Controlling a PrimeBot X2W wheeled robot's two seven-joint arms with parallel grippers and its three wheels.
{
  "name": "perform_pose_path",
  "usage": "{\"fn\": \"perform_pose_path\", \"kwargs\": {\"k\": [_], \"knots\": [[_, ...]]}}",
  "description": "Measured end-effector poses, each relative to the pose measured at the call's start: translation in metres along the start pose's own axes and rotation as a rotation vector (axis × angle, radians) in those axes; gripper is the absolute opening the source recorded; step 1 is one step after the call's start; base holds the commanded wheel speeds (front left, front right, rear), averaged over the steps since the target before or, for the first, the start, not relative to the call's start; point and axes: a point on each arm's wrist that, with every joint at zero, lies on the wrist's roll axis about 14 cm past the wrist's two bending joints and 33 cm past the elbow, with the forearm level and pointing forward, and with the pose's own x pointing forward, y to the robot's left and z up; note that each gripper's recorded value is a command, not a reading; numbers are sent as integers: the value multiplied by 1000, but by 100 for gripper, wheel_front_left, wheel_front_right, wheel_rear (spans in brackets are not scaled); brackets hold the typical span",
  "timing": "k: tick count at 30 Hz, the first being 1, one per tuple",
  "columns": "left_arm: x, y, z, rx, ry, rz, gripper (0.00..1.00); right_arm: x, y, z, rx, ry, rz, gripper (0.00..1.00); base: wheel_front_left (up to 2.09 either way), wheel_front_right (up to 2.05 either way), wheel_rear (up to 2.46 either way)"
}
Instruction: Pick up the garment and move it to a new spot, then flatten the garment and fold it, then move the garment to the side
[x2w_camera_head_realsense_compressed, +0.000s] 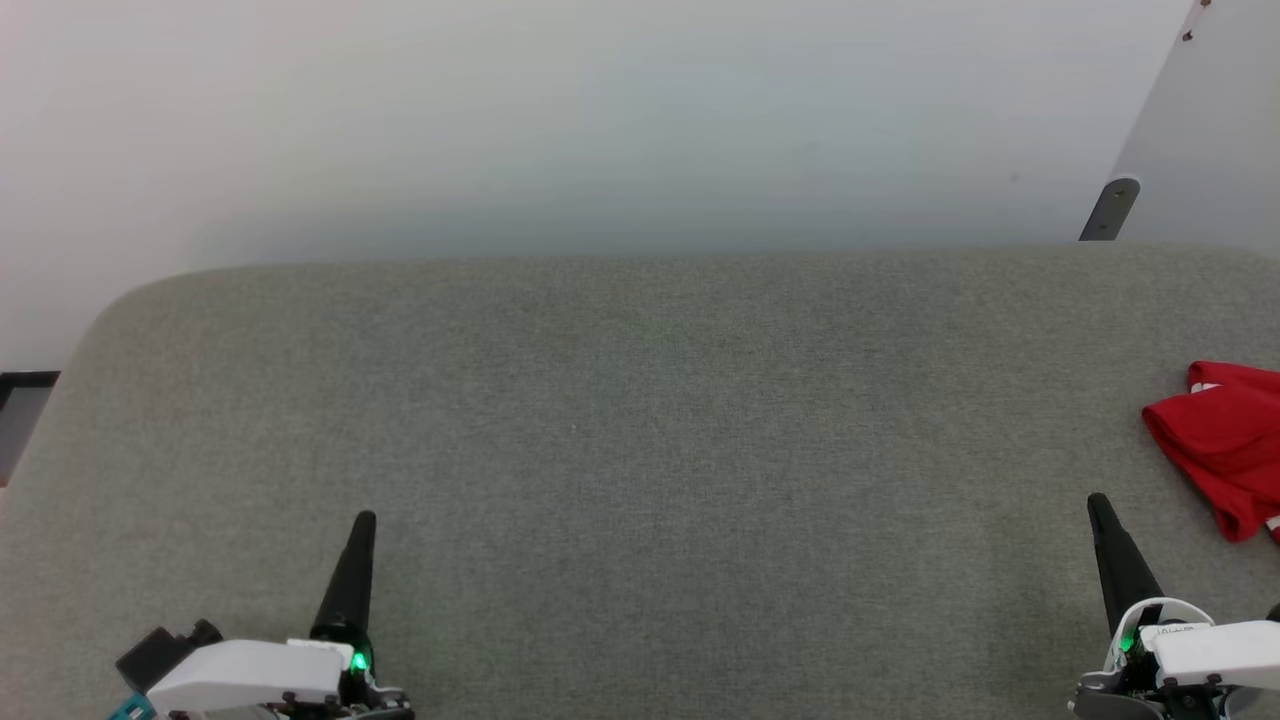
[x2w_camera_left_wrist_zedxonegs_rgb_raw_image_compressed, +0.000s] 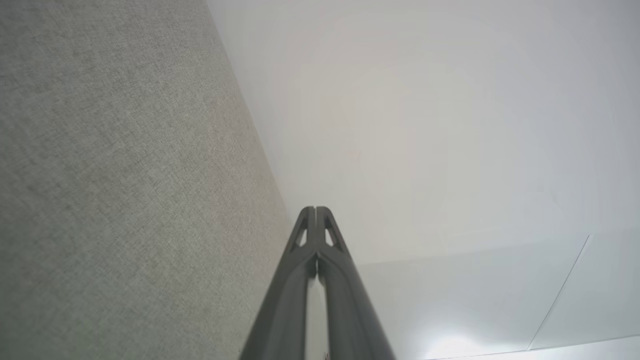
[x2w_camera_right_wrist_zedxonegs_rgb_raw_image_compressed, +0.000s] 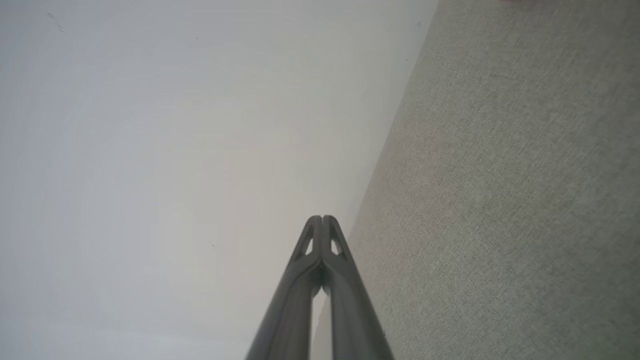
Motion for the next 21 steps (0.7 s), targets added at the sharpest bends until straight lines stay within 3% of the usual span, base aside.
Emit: {"fn": "perform_pose_path", "kwargs": {"k": [21], "knots": [[7, -7, -2, -148, 19, -21, 0, 2, 0, -1, 145, 4, 2, 0, 0, 0, 0]]}}
